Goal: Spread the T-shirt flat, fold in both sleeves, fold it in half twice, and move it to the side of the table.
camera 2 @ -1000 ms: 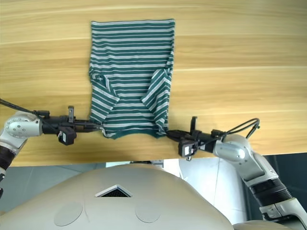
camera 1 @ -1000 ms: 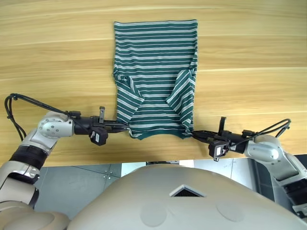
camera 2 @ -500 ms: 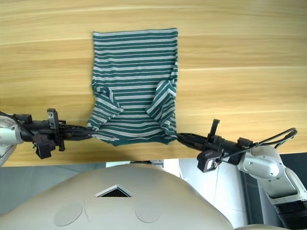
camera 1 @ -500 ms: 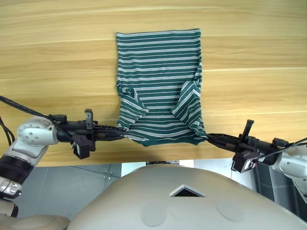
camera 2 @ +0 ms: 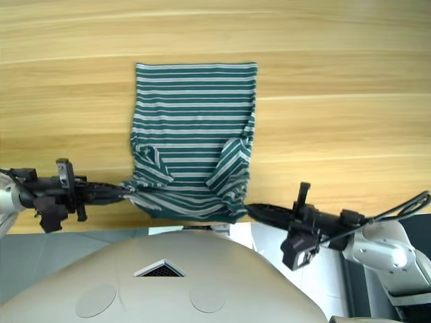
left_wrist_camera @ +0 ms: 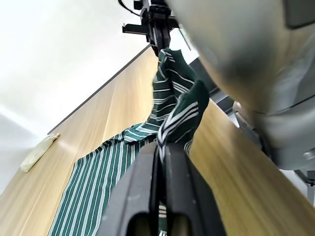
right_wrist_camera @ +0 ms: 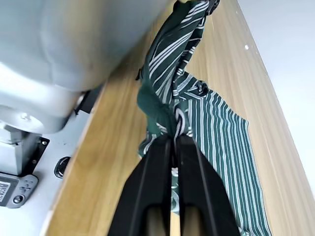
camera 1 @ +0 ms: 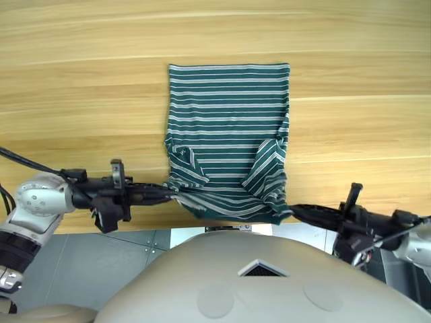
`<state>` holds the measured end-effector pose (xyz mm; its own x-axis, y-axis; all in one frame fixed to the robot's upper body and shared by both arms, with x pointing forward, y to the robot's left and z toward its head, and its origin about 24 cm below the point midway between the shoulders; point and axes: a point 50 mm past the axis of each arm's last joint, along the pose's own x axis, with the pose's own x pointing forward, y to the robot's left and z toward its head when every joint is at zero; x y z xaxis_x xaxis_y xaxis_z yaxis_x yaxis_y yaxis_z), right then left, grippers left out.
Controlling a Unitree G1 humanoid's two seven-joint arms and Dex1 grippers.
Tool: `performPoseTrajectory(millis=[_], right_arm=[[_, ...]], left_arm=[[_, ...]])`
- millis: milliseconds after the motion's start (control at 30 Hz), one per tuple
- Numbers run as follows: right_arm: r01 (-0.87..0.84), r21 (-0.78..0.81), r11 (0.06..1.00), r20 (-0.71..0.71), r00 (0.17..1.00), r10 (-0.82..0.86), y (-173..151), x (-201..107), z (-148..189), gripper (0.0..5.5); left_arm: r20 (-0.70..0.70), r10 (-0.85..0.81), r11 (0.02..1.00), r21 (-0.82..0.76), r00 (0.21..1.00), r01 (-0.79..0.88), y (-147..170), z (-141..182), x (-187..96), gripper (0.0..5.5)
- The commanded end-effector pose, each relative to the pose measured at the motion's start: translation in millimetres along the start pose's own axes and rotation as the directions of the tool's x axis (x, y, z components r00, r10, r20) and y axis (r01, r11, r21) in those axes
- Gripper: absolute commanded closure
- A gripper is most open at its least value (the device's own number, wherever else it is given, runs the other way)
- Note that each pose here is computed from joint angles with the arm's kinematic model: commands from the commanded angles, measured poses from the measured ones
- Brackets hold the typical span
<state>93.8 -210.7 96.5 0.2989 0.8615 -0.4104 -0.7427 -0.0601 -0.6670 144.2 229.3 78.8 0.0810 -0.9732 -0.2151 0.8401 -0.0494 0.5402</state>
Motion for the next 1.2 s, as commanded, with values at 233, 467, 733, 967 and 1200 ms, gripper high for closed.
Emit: performPoseTrajectory(millis=[233,467,733,967,1200], right_arm=[[0.24,-0.037,0.97,-0.25,0.938,-0.242,-74.5,35.8,-61.8,5.5],[0.332,-0.056,0.942,-0.416,0.85,-0.324,-112.0,55.3,-94.7,5.5],[0.455,-0.022,0.89,-0.455,0.788,-0.415,-145.2,77.6,-111.9,5.5],[0.529,0.036,0.848,-0.431,0.774,-0.465,-166.5,100.1,-118.5,5.5],[0.532,0.045,0.845,-0.513,0.738,-0.438,-175.6,124.9,-146.1,5.5]], left_arm=[[-0.06,0.371,0.925,0.109,0.927,-0.363,83.1,-37.3,6.9,5.48],[-0.187,0.364,0.926,0.18,0.913,-0.332,117.4,-69.9,42.2,5.48],[-0.333,0.481,0.871,0.074,0.811,-0.486,168.2,-98.6,57.8,5.48],[-0.447,0.573,0.781,0.042,0.687,-0.623,183.9,-109.3,49.5,5.48],[-0.582,0.524,0.782,0.039,0.621,-0.623,166.2,-129.6,59.3,5.48]])
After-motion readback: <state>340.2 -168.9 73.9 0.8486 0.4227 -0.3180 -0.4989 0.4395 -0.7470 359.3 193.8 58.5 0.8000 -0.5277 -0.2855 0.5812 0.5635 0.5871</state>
